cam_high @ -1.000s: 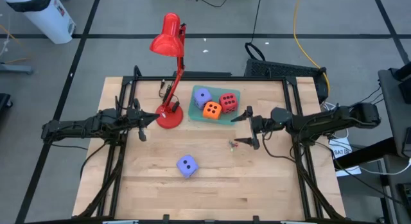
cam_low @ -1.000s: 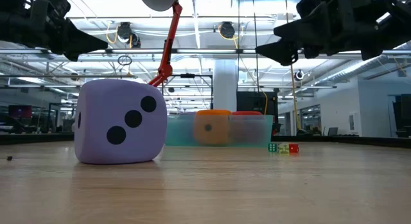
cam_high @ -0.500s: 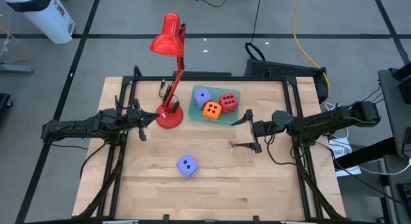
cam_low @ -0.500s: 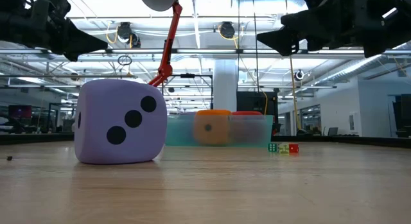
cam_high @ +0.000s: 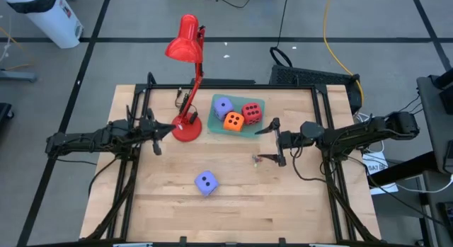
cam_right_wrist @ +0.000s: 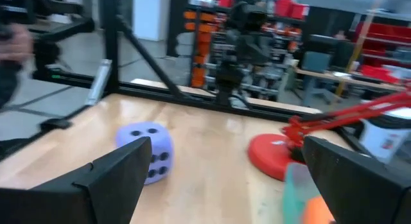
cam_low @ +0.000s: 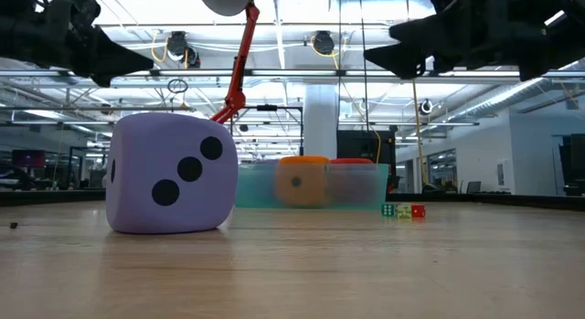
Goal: Pick & Place Dice
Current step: Put the light purple die into the green bin
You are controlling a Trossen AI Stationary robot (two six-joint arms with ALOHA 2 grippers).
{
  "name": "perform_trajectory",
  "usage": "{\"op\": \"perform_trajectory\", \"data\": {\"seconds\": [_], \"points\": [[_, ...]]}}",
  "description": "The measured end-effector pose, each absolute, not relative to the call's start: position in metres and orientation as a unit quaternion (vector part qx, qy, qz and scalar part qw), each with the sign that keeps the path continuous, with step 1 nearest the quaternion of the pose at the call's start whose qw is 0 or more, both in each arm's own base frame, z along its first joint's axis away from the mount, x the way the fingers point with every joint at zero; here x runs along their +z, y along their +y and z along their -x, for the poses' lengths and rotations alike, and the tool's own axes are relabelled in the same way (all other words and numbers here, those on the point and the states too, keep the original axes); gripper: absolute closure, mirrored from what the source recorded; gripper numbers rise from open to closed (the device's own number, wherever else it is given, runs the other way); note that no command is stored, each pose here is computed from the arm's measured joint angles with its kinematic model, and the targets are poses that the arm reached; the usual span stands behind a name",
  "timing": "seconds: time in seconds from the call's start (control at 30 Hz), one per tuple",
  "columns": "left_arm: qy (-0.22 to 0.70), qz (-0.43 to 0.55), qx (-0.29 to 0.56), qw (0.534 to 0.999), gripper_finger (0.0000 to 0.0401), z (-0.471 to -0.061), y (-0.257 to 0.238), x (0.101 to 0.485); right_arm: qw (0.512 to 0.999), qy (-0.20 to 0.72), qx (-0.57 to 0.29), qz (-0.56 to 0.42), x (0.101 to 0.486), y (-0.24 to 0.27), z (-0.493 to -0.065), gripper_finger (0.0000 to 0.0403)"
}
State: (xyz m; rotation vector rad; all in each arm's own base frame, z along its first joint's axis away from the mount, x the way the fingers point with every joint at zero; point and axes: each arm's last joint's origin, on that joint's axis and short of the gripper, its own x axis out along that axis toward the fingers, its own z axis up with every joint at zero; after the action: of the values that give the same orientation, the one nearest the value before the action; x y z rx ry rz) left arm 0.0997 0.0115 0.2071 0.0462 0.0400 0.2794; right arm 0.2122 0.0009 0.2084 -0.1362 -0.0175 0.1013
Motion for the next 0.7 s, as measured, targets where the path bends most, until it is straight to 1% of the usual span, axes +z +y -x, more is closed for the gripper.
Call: {"op": "perform_trajectory", "data": {"seconds": [0.1,0.23,0.37,0.57,0.7], "points": [[0.017,-0.011,0.153,0.988,0.0395,-0.0994,0.0123,0.2074,0.997,-0.008,0.043,0.068,0.2084,0.0004,-0.2122,0.0009],[0.017,-0.006,0.156,0.988,0.0380,-0.0994,0.0124,0.2072,0.997,-0.008,0.044,0.068,0.2084,0.0006,-0.2122,0.0009],[0.021,-0.006,0.156,0.988,0.0377,-0.0993,0.0124,0.2065,0.997,-0.008,0.043,0.068,0.2084,0.0005,-0.2122,0.0009],[0.027,-0.029,0.155,0.987,0.0396,-0.0993,0.0124,0.2060,0.997,-0.010,0.042,0.070,0.2088,0.0005,-0.2122,0.0009],[0.027,-0.029,0.155,0.987,0.0388,-0.0993,0.0125,0.2060,0.997,-0.026,0.000,0.075,0.2143,0.0056,-0.2132,0.0009]]}}
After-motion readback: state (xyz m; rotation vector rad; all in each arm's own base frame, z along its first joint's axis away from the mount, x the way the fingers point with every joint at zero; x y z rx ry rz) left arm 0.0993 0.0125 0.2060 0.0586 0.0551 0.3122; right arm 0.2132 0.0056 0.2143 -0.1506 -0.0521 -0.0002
